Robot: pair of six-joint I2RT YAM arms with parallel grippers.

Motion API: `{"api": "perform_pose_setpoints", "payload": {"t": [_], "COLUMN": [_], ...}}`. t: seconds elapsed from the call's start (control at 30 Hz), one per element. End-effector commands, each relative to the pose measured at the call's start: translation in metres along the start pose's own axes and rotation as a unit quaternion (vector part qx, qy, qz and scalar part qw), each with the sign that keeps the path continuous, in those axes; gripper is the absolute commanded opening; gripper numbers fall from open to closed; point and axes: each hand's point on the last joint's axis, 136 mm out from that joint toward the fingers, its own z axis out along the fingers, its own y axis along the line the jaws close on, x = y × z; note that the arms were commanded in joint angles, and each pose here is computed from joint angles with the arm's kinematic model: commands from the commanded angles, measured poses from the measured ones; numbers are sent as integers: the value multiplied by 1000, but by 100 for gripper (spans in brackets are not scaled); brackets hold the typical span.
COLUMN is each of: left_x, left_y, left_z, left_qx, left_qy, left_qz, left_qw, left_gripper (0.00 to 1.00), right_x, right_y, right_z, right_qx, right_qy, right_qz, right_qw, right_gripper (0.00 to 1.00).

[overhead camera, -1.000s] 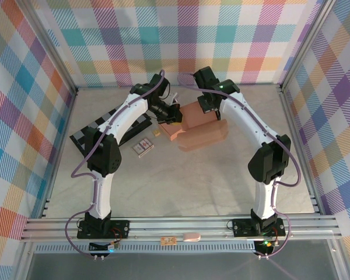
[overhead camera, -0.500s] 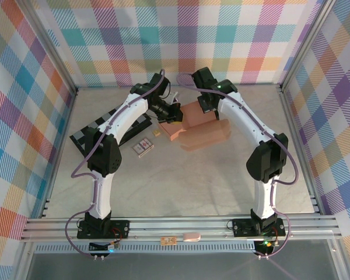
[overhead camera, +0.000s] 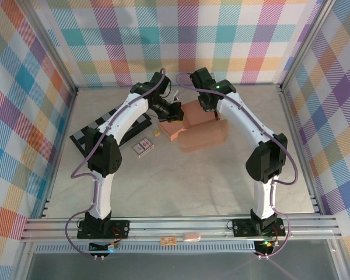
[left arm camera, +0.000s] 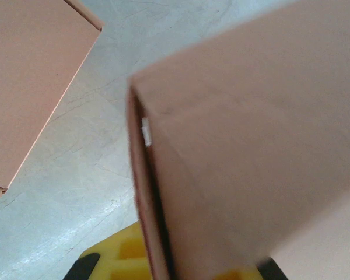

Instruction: Fold the paper box

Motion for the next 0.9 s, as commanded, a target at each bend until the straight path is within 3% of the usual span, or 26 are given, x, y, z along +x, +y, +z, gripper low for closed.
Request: {"api": "perform_pose_setpoints", "payload": {"t": [0.0, 0.07, 0.27, 0.47, 0.5, 0.6, 0.67, 0.77, 0.87], "left_x": [1, 1, 1, 1, 1, 1, 2, 1, 1], "left_y": [-21, -21, -21, -19, -19, -16, -15, -15, -15], "left_z": [-20, -20, -20, -20, -20, -20, -19, -19, -18], "left_qx": [18, 18, 18, 14, 13, 6, 4, 3, 3], "left_qy": [-8, -9, -9, -9, -9, -9, -8, -9, -8], "left_qz": [18, 19, 18, 17, 17, 12, 9, 8, 8], "left_qw": [1000, 1000, 1000, 1000, 1000, 1000, 1000, 1000, 1000], "left_gripper": [0, 0, 0, 0, 0, 0, 0, 0, 0], "right_x": [6, 7, 5, 8, 6, 4, 8, 21, 34], "right_y": [-17, -17, -20, -24, -23, -10, -2, 5, 9], "right_z": [4, 6, 5, 4, 2, -8, -15, -20, -23], "right_qx": [23, 24, 28, 42, 33, -29, -69, -115, -146], "right_qy": [18, 20, 16, 15, 13, 9, 17, 31, 34], "right_qz": [15, 15, 18, 18, 19, 21, 28, 42, 55], "right_qw": [999, 999, 999, 999, 999, 999, 997, 992, 987], "right_gripper": [24, 23, 0, 0, 3, 26, 34, 41, 42]}}
